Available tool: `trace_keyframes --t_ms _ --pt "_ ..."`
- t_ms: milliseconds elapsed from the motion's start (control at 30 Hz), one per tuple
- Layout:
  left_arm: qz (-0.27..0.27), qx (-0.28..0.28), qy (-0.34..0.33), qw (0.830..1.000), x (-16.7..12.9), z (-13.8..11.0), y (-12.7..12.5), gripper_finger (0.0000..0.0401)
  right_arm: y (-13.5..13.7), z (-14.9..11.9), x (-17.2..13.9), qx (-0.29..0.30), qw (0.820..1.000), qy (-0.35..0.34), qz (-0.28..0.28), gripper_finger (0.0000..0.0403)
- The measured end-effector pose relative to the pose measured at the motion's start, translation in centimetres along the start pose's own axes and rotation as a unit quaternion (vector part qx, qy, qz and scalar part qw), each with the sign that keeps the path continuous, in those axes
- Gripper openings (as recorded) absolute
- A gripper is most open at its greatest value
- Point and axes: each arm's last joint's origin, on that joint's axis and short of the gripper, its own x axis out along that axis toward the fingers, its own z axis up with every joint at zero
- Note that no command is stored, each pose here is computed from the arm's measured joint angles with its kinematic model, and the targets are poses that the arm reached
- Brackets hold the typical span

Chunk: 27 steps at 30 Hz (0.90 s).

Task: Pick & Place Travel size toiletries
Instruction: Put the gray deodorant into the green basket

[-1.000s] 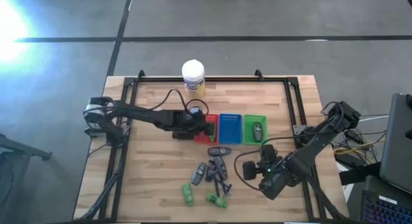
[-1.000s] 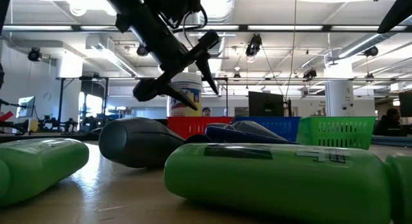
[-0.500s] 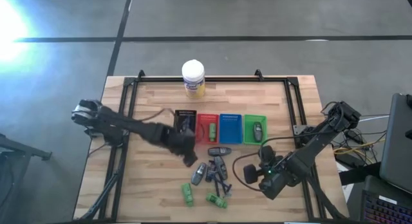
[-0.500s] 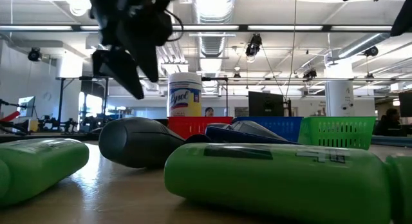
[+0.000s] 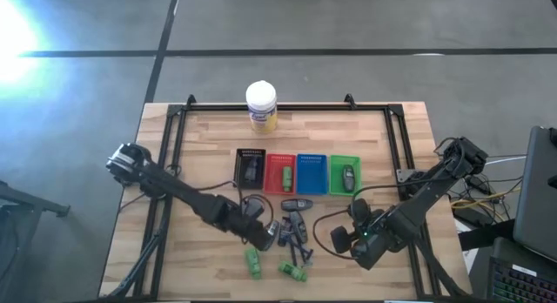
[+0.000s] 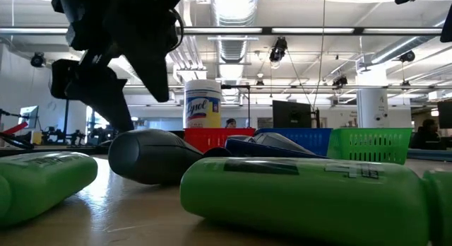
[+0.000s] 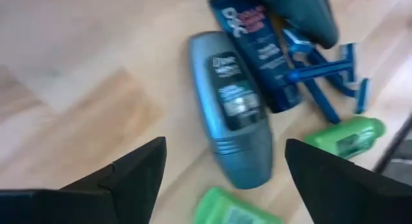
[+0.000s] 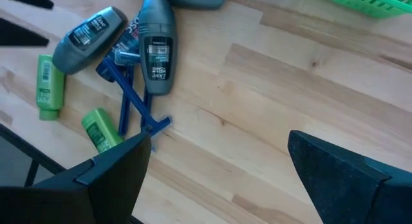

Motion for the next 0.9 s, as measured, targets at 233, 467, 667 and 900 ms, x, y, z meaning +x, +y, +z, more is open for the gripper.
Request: trace_keyframes --t_ms 233,467,667,900 --pt "0.009 -0.001 -0.006 1.000 2.0 -0.8 -1.3 0.0346 0.0 0.0 0.0 -0.003 1.000 0.000 0.000 0.0364" --pt "0.067 0.064 0.005 0.996 4.8 -1.0 -3.4 0.0347 0.0 0.0 0.0 -0.004 1.000 -0.001 0.000 0.0364" --pt "0.152 0.123 0.016 0.981 6.3 -1.0 -3.8 0.0346 0.0 0.0 0.0 -0.005 1.000 0.000 0.001 0.0364" --pt "0.156 0.149 0.026 0.976 6.5 -0.4 -3.7 0.0346 0.0 -0.1 0.2 -0.010 1.000 -0.001 -0.002 0.0364"
